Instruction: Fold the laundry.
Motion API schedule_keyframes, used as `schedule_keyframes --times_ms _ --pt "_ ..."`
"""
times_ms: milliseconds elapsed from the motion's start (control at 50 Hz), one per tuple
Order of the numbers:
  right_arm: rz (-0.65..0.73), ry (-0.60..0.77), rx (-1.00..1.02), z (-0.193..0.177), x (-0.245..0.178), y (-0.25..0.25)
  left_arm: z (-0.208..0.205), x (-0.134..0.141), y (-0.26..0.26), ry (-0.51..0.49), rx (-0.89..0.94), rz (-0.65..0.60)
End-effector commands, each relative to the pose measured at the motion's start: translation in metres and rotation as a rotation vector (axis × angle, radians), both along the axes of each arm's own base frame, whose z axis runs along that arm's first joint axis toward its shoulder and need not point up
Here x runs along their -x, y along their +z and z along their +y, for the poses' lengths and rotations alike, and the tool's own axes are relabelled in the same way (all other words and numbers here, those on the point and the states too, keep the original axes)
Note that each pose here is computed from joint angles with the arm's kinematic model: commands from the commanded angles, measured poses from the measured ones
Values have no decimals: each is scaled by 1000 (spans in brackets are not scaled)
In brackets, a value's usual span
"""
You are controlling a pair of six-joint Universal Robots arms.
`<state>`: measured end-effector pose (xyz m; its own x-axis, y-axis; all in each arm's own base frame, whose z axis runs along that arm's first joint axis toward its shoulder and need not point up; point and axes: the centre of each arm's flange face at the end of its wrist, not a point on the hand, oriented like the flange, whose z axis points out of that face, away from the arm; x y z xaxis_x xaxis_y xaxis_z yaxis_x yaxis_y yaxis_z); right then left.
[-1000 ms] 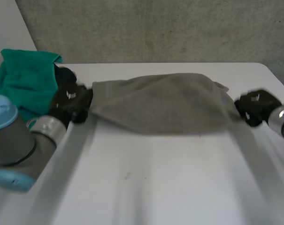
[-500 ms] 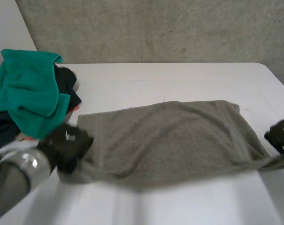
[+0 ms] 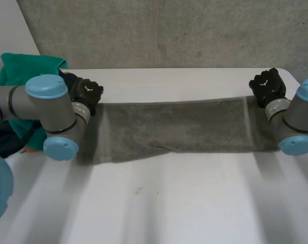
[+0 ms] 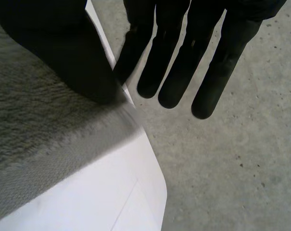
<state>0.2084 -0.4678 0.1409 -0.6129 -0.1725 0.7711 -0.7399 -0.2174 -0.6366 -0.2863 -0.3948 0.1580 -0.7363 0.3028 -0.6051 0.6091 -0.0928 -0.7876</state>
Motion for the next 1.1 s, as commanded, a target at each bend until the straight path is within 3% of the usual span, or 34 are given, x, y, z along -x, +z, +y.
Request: schedule_keyframes --times_ms 20,120,240,380,440,740,900,1040,1100 --pt "-13 34 14 -7 -14 -7 4 19 -1 -49 18 14" --pt "-81 26 -19 7 -11 22 19 27 1 -74 1 21" --pt "-164 42 -269 65 11 62 44 15 31 -71 -8 56" --pt "-206 0 -610 99 48 35 71 5 36 -75 -63 98" --pt "-215 -10 -642 102 52 26 80 6 32 -104 -98 115" --pt "-203 -56 -525 73 64 -19 89 11 26 -147 -126 119" --pt "-167 -243 -369 53 107 0 92 10 39 -148 -101 129" --pt "96 -350 -259 41 152 19 103 3 50 -145 -90 137" --pt "175 -316 -188 39 144 28 107 -1 53 -141 -94 146"
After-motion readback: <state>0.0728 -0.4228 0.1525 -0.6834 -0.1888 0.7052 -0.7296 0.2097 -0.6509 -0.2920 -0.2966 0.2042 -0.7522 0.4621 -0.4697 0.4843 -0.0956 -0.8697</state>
